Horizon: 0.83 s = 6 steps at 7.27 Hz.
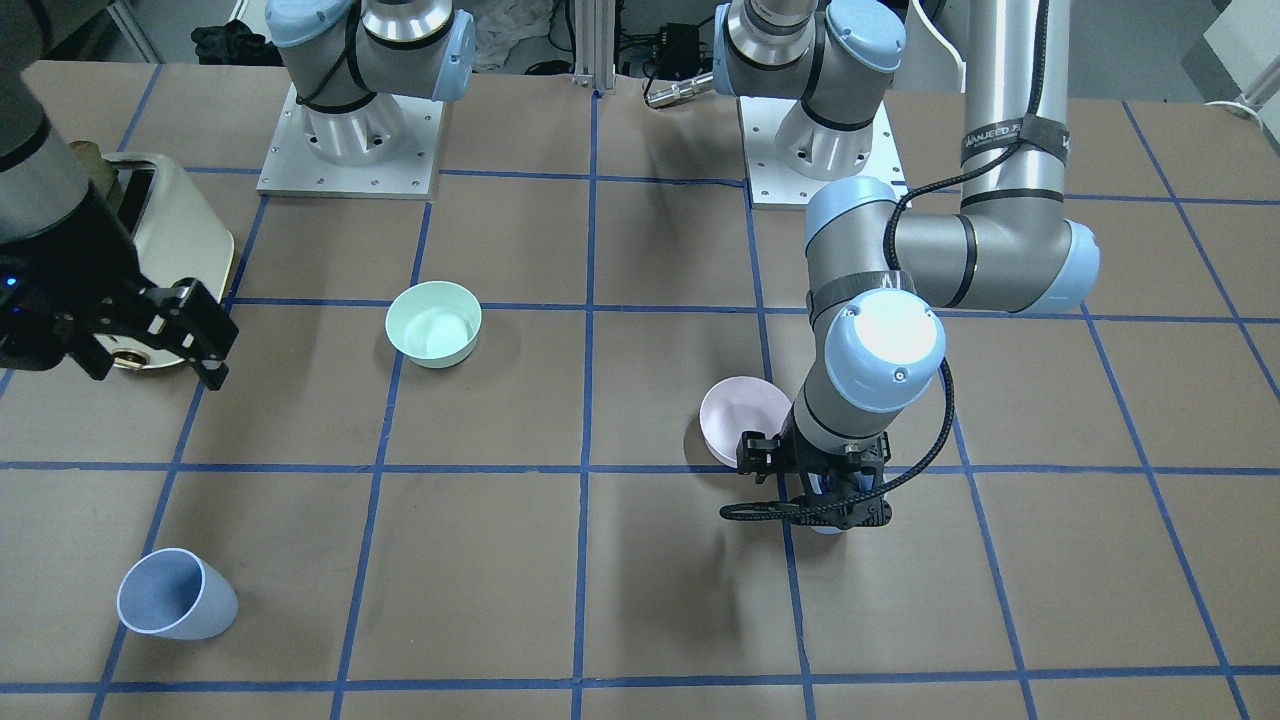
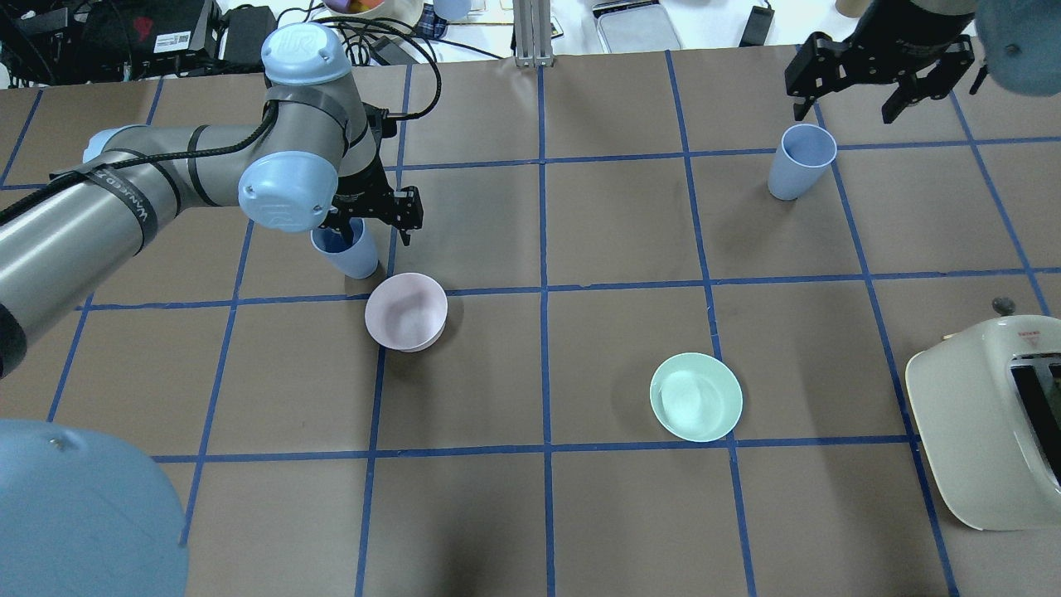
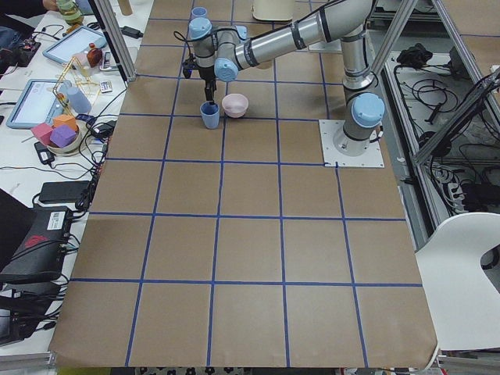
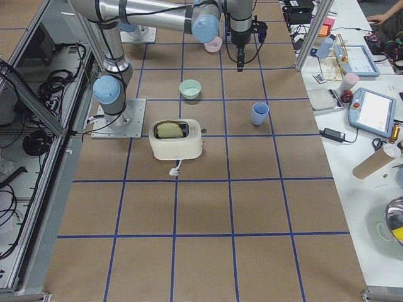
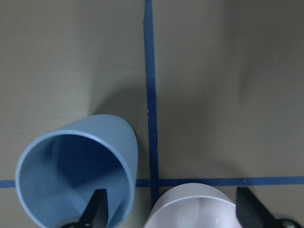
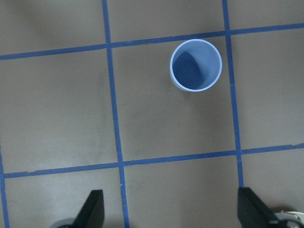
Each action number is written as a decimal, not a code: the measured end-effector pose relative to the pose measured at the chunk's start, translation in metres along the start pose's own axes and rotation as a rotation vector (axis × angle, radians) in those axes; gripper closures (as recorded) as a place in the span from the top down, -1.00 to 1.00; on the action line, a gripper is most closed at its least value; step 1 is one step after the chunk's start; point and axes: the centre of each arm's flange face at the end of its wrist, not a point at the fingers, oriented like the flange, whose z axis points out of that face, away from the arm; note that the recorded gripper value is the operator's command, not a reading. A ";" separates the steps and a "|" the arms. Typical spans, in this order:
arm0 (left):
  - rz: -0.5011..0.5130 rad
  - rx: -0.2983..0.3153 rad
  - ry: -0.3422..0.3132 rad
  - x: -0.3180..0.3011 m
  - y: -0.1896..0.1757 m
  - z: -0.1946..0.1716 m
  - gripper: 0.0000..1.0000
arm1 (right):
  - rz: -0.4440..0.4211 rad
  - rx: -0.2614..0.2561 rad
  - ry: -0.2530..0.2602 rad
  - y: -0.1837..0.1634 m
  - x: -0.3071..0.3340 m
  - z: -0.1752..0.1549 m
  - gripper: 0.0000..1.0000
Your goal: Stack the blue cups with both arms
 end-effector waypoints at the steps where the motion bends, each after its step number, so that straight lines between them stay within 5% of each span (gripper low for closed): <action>1: 0.002 -0.004 -0.010 -0.001 0.001 0.003 -1.00 | 0.009 -0.020 0.001 -0.016 0.024 0.023 1.00; 6: 0.018 0.055 -0.032 0.006 0.002 -0.029 -1.00 | -0.072 -0.033 -0.001 -0.100 0.062 0.144 1.00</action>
